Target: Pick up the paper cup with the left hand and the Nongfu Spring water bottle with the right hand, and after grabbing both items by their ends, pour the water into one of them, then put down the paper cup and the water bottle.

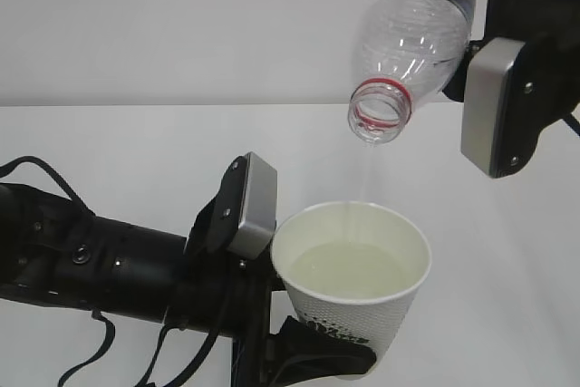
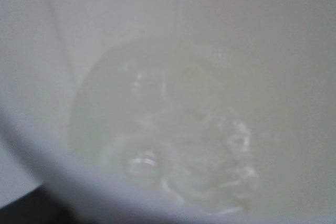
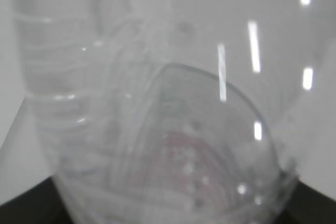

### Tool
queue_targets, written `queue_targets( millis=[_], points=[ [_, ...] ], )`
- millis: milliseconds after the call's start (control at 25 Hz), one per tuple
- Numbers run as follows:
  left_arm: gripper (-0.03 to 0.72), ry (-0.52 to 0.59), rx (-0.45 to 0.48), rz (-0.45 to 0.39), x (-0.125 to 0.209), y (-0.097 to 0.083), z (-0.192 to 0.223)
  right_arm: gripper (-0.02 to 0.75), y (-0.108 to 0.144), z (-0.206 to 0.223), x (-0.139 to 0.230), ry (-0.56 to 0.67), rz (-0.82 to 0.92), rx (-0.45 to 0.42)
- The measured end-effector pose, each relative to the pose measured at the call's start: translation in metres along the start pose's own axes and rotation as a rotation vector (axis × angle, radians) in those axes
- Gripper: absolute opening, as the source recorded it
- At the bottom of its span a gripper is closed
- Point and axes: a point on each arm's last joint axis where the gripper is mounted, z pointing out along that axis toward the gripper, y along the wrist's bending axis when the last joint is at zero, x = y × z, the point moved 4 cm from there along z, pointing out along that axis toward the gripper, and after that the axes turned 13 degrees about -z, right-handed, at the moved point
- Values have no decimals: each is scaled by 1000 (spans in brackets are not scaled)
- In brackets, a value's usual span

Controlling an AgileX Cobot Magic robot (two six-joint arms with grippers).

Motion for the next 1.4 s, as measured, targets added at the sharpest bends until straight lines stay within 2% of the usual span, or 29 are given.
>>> queue_targets(
  millis=[640,1400],
  points=[
    [507,0,0,0,0,0,0,485,-1,0,1,9,33,5],
    [505,0,0,0,0,0,0,485,-4,0,0,-5,217,26]
  ],
)
